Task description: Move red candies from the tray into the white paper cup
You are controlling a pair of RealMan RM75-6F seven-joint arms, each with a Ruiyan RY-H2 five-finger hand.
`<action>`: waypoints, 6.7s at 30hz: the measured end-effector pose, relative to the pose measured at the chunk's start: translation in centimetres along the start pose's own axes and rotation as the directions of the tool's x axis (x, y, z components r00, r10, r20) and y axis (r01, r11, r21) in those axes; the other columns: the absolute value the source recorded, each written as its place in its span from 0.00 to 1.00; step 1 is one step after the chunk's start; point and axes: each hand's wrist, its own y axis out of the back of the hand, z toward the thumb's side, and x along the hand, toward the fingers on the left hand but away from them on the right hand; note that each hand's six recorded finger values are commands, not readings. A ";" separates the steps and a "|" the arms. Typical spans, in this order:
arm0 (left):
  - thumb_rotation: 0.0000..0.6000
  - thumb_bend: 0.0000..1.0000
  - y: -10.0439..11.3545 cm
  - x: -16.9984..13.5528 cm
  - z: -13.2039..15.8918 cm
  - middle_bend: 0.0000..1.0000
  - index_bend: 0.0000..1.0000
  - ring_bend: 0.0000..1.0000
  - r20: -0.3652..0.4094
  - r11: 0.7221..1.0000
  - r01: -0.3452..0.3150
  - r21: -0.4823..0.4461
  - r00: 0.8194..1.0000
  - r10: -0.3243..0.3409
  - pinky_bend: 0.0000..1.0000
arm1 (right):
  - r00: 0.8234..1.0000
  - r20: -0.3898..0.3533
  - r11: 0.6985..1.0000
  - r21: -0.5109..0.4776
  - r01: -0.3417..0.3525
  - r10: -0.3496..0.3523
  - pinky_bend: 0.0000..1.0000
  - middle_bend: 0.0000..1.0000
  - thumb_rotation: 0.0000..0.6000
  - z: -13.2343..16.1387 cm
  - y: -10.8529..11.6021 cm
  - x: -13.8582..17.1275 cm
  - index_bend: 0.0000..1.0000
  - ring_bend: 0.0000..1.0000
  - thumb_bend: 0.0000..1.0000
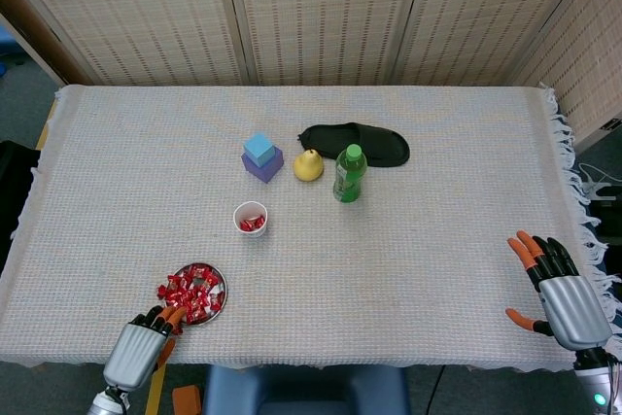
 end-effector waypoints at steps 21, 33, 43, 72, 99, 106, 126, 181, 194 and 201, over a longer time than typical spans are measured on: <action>1.00 0.39 -2.1 0.8 0.2 0.40 0.43 0.33 -0.009 0.996 0.038 0.075 0.999 -0.038 0.69 | 1.000 0.005 1.000 0.000 0.001 -0.001 0.00 0.00 1.00 -0.1 0.1 0.0 0.00 0.00 0.02; 1.00 0.38 -2.6 1.4 -0.1 0.54 0.53 0.46 -0.011 0.996 -0.016 0.093 1.000 0.017 0.79 | 1.000 0.008 1.000 0.000 -0.001 0.001 0.00 0.00 1.00 -0.2 0.1 -0.1 0.00 0.00 0.02; 1.00 0.38 -1.9 1.7 -0.3 0.57 0.54 0.50 -0.010 0.997 -0.043 0.063 0.999 0.044 0.83 | 1.000 0.008 1.000 0.001 -0.005 0.005 0.00 0.00 1.00 -0.2 0.0 -0.1 0.00 0.00 0.02; 1.00 0.38 8.0 10.7 -0.5 0.61 0.55 0.54 0.078 0.951 -0.091 -0.295 0.990 0.119 0.87 | 0.999 0.039 1.000 0.004 -0.001 0.001 0.00 0.00 1.00 -0.6 -0.1 -0.8 0.00 0.00 0.02; 1.00 0.39 9.6 30.4 6.2 0.61 0.56 0.54 0.142 0.955 0.005 -0.296 0.989 0.039 0.87 | 0.991 0.137 1.000 -0.019 0.016 -0.013 0.00 0.00 1.00 -3.1 0.6 -1.7 0.00 0.00 0.02; 1.00 0.39 9.3 30.1 6.0 0.61 0.55 0.54 0.151 0.966 -0.006 -0.258 0.987 0.046 0.87 | 0.994 0.109 0.999 -0.039 0.003 0.001 0.00 0.00 1.00 -2.8 0.7 -1.5 0.00 0.00 0.02; 1.00 0.38 8.5 29.6 4.2 0.44 0.35 0.40 0.123 0.992 0.019 -0.122 0.992 -0.004 0.50 | 0.995 0.098 1.000 -0.031 -0.002 0.005 0.00 0.00 1.00 -2.5 0.5 -1.4 0.00 0.00 0.02; 1.00 0.37 -0.6 6.4 -7.0 0.38 0.33 0.59 -0.200 0.941 0.266 0.208 0.953 -0.225 0.87 | 1.000 -0.023 0.999 -0.034 -0.021 0.020 0.00 0.00 1.00 0.1 0.2 0.1 0.00 0.00 0.02; 1.00 0.37 -1.3 6.4 -6.5 0.40 0.36 0.59 -0.188 0.933 0.265 0.244 0.956 -0.223 0.87 | 0.999 -0.023 0.999 -0.031 -0.023 0.023 0.00 0.00 1.00 0.2 0.1 0.1 0.00 0.00 0.02; 1.00 0.37 -1.5 6.5 -6.7 0.47 0.43 0.60 -0.197 0.930 0.268 0.251 0.955 -0.221 0.88 | 0.999 -0.023 0.999 -0.030 -0.026 0.025 0.00 0.00 1.00 0.2 0.1 0.0 0.00 0.00 0.02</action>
